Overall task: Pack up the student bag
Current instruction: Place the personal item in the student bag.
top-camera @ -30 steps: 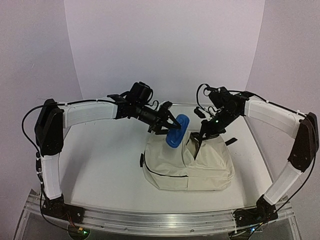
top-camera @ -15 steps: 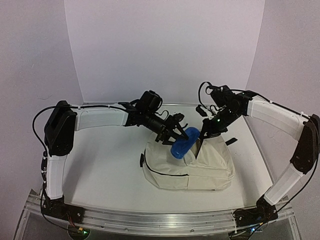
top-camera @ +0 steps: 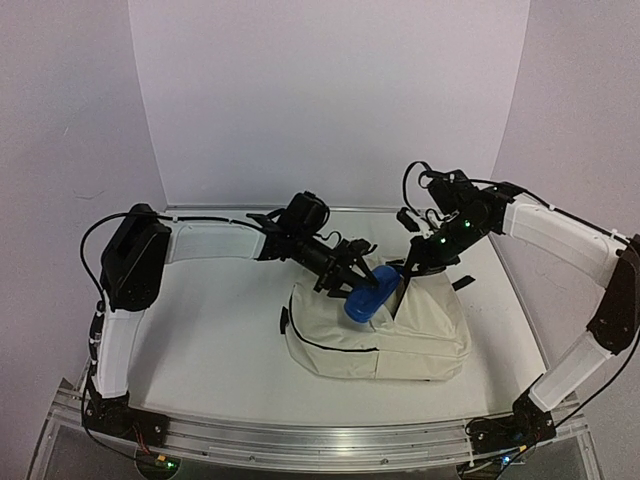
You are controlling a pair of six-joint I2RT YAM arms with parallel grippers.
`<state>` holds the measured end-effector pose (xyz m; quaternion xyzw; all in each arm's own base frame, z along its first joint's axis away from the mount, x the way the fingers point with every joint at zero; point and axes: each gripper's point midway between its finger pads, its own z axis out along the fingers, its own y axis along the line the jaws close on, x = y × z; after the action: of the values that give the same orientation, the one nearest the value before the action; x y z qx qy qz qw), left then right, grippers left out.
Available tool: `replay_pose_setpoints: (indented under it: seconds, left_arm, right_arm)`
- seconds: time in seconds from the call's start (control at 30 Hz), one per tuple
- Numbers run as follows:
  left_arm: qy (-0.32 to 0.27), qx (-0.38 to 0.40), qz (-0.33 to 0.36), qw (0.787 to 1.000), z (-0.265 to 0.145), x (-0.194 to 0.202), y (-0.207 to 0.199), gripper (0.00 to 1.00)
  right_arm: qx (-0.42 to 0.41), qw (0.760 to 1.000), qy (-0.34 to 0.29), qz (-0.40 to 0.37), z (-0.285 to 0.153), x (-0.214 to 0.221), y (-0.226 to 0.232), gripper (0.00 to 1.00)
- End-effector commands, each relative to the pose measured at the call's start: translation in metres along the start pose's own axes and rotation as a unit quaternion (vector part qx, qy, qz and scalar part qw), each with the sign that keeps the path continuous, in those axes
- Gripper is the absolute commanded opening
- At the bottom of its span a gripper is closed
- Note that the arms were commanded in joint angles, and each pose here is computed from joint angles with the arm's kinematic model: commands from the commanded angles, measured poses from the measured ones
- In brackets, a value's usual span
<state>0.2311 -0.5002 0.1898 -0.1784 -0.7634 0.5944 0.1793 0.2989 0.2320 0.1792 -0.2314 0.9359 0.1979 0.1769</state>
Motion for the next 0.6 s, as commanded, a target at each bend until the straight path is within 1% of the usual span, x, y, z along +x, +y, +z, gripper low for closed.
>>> replay_pose_setpoints:
  seconds: [0.0, 0.2, 0.3, 0.43, 0.57]
  left_arm:
    - [-0.002, -0.007, 0.005, 1.000, 0.006, -0.019, 0.000, 0.20]
    - [-0.041, -0.015, 0.034, 0.998, 0.004, -0.045, -0.010, 0.23]
    - [-0.066, -0.037, 0.051, 0.996, 0.002, -0.059, -0.011, 0.23]
    - [-0.124, -0.060, 0.072, 0.988, -0.006, -0.078, -0.012, 0.23]
    - [-0.170, -0.085, 0.087, 0.978, -0.014, -0.091, -0.010, 0.24]
  right_arm:
    - [-0.046, 0.997, -0.059, -0.022, -0.028, -0.020, 0.024, 0.00]
    - [-0.073, 0.996, -0.047, -0.017, -0.026, -0.012, 0.035, 0.00]
    - [-0.082, 0.996, -0.037, -0.016, -0.022, -0.006, 0.041, 0.00]
    - [-0.089, 0.996, -0.024, 0.000, -0.015, -0.001, 0.042, 0.00]
    - [-0.108, 0.994, -0.018, 0.021, -0.012, -0.003, 0.048, 0.00]
